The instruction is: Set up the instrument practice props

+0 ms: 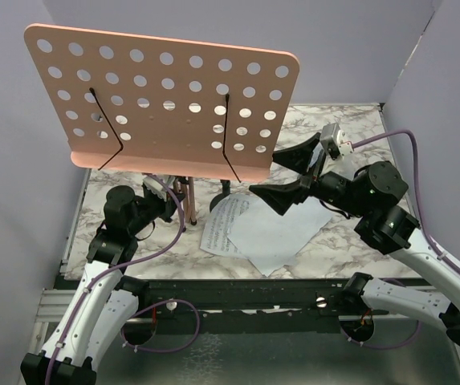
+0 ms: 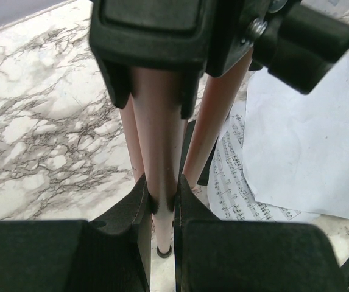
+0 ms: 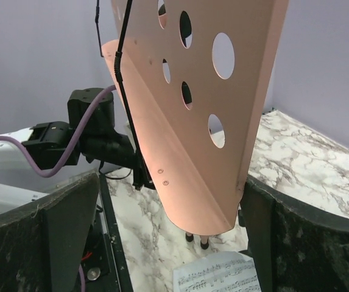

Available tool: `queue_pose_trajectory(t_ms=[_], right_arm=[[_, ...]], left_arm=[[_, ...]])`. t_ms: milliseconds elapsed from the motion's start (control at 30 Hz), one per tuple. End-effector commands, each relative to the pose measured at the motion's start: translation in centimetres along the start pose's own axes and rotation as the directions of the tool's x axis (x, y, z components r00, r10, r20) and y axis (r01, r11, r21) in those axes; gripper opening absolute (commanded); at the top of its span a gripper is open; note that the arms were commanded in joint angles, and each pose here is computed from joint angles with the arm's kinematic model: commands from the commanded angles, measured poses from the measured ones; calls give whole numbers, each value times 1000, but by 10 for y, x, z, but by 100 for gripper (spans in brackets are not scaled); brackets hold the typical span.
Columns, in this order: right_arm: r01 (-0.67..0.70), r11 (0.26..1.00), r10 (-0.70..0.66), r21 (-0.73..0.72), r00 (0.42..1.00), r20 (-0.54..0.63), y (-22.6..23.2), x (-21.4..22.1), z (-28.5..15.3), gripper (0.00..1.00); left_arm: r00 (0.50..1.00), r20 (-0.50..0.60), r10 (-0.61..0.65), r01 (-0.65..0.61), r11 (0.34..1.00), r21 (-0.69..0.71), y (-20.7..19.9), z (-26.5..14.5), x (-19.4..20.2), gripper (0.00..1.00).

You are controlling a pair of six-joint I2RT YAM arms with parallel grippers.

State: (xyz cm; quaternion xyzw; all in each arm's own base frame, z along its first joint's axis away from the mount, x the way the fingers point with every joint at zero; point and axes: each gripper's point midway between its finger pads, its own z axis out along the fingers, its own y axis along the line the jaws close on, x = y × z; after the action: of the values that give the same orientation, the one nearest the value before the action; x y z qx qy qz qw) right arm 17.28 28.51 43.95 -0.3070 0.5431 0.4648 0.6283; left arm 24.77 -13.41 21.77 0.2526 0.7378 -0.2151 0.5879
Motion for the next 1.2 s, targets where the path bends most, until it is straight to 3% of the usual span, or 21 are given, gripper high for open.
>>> queue_pose_trajectory(t_ms=[0,233,567,833,1167], right_arm=[[-11,1000,11,8,1000,-1,-1,-1,2,100],[-34,982,44,185,998,-48,-33,28,-6,100],[-33,980,51,199,995,-87,-36,52,-15,100],[-6,1000,6,2,993,-115,-14,95,-7,100],[35,985,-39,-172,999,-19,-1,132,14,100]], left_arm=[[999,20,-45,45,999,-27,3,-1,-1,0],[999,20,-45,46,999,-17,1,-1,0,0],[998,25,-50,50,999,-5,-1,1,0,0],[998,40,-41,40,999,9,-5,-1,0,0],[997,68,-29,26,999,47,-12,-5,-5,0]])
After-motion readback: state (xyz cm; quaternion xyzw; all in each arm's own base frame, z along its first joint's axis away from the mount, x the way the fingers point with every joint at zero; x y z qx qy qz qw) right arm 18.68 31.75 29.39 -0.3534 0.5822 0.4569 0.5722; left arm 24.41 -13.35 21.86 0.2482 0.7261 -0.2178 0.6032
